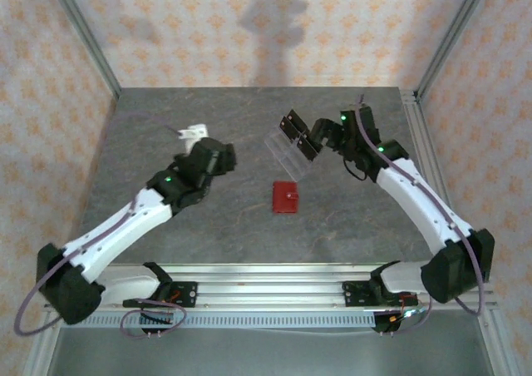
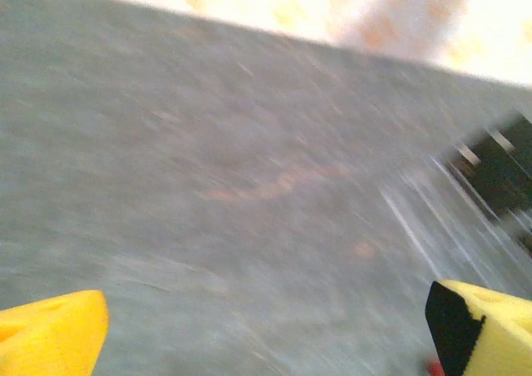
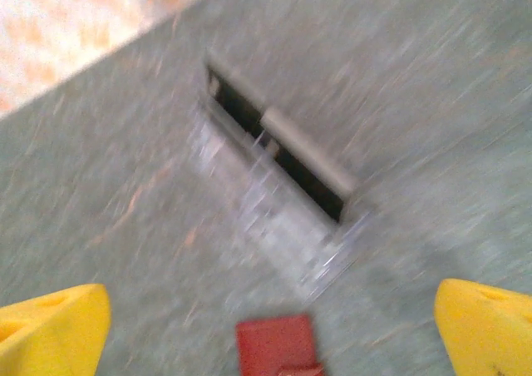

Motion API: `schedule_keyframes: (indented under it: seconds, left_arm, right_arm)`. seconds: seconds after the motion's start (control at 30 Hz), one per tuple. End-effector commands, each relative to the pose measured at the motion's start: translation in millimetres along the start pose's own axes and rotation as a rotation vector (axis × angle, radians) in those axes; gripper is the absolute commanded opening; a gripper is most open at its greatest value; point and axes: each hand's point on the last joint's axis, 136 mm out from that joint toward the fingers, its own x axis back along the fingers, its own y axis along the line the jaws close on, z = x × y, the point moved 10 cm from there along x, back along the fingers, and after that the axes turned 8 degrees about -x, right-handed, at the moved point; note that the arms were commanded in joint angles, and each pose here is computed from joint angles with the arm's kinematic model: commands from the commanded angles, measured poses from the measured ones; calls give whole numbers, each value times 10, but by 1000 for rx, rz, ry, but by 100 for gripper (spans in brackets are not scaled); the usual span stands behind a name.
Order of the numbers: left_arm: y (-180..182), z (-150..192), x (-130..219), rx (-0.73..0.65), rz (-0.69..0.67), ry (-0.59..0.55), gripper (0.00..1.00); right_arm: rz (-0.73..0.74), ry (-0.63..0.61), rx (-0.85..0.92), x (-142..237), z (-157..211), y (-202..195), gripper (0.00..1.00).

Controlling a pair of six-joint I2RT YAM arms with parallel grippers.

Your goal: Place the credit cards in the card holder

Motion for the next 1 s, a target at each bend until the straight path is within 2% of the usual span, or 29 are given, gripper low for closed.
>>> schedule_keyframes:
  seconds: [0.0,0.07,0.2,0.37,0.53,0.67,0.77,0.97]
  left_arm:
    - [387,-22,58,-136,-265,-150,100]
    - [575,-31,46,-143,-352,-194,99]
    - [938,94,-201,-77,-448,-157,100]
    - [1085,460,-630,-101,-480,-111,100]
    - [1084,768,-964,-136,-469,-67,100]
    - [1067,860,-1129,-152,-442,-50,100]
    - [1043,838,-1196,-146,-382,-83,100]
    - [959,860,-1379,-193,-244,-95,100]
  right_arm:
    - [234,-189,70,97,-161,-329,99]
    - [271,-300,58,122,-212,-464,99]
    - [327,-450,43,-9,-205,-781,99]
    - [496,-426,33,-368,-72,-1276,99]
    - [585,-421,89,-636,135,-1609,99]
    - [552,-447,131,-786,278,-1729,99]
    - [494,-469,171,-874,357,-1787,99]
    - [279,-498,151,-1006,389,-1827,100]
